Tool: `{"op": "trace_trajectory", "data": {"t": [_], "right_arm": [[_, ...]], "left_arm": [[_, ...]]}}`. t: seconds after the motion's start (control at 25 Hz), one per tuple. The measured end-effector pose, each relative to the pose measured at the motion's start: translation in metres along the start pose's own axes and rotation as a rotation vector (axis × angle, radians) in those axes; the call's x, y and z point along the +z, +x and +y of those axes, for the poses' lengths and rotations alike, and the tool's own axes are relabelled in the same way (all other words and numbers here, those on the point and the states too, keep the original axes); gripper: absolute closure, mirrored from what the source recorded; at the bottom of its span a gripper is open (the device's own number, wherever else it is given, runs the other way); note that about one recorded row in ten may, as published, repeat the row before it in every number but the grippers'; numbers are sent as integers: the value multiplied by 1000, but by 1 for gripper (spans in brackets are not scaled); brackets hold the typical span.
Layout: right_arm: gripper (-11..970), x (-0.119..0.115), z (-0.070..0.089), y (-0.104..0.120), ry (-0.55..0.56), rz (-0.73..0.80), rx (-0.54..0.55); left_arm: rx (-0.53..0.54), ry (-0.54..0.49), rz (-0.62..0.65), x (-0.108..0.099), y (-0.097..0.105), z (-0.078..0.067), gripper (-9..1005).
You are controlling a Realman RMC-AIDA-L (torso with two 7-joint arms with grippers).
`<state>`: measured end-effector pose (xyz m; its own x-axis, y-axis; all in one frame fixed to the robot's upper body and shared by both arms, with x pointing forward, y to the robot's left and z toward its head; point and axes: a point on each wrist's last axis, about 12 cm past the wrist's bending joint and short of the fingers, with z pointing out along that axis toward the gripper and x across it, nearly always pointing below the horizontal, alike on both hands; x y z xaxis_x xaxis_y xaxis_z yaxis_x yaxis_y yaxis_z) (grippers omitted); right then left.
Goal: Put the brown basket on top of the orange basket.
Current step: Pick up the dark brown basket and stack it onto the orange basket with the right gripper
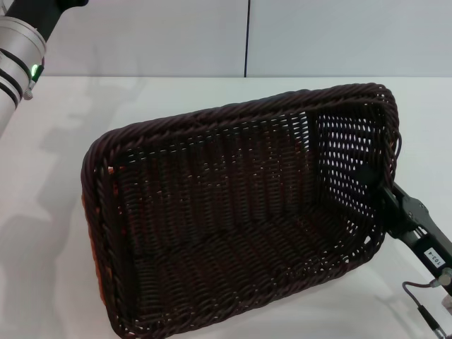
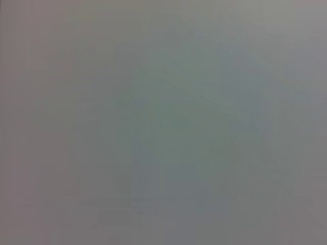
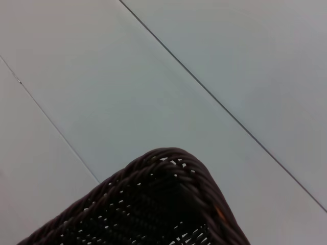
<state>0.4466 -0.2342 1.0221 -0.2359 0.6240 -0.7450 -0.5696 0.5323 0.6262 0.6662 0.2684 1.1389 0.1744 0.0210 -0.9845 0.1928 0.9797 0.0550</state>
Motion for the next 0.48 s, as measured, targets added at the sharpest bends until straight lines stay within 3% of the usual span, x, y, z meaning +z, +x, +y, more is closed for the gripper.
{"op": "trace_trajectory", "data": {"t": [0.48], "right_arm": [[772, -4, -5, -2, 2, 33, 9]], "left_arm": [[7, 4, 5, 0, 2, -2, 137]]}}
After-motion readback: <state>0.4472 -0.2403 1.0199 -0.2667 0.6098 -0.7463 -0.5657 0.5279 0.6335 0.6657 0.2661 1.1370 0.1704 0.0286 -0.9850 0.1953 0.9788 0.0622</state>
